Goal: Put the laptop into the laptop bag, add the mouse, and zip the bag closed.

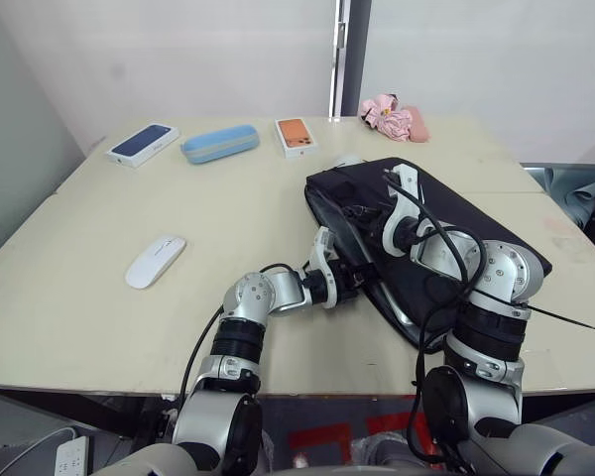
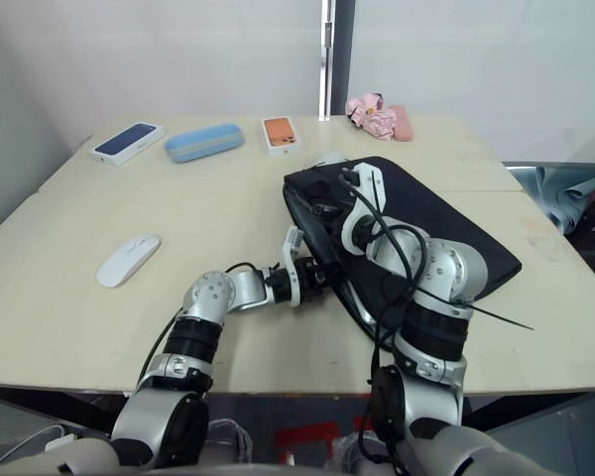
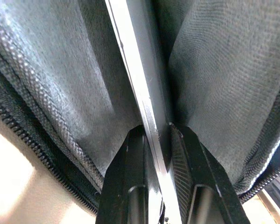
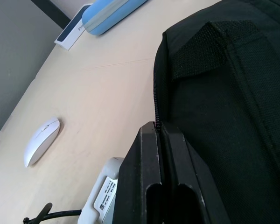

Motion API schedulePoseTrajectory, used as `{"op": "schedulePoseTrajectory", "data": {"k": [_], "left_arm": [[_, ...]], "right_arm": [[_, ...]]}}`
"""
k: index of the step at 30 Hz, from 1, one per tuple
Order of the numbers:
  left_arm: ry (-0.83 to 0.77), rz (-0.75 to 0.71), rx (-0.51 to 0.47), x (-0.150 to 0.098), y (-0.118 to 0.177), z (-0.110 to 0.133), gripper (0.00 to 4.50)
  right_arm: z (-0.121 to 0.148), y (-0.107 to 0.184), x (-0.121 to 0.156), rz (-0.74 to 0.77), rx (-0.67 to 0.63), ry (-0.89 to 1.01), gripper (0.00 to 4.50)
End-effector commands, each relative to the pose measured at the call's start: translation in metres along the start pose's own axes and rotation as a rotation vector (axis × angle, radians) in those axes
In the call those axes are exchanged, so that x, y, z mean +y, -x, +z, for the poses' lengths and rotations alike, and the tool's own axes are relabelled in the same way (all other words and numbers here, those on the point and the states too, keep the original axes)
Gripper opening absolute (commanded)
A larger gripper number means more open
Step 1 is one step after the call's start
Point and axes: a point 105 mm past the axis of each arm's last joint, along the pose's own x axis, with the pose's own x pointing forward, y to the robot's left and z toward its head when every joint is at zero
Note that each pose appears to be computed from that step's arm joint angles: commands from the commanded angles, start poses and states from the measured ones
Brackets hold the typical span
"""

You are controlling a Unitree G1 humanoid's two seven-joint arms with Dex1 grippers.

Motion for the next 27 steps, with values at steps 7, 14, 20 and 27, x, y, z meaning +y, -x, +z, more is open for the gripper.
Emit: {"op": "schedulePoseTrajectory", "data": {"k": [7, 14, 20, 27], "left_arm": [[-0.134, -0.155, 0.127, -0.044, -0.027, -0.019, 0.2], [-0.165, -0.156, 0.179, -0.041, -0.029, -0.028, 0.2], [-0.172, -0.161, 0.196, -0.039, -0.028, -0.03, 0.2], [-0.162, -0.146, 0.171, -0.034, -0.026, -0.025, 0.2]], "right_arm": [[0.016, -0.002, 0.029, 0.114, -0.055, 0.048, 0.0], [0.015, -0.002, 0.03, 0.116, -0.056, 0.047, 0.0], [0.016, -0.002, 0.029, 0.112, -0.059, 0.047, 0.0], [0.016, -0.002, 0.027, 0.107, -0.059, 0.049, 0.0]]}}
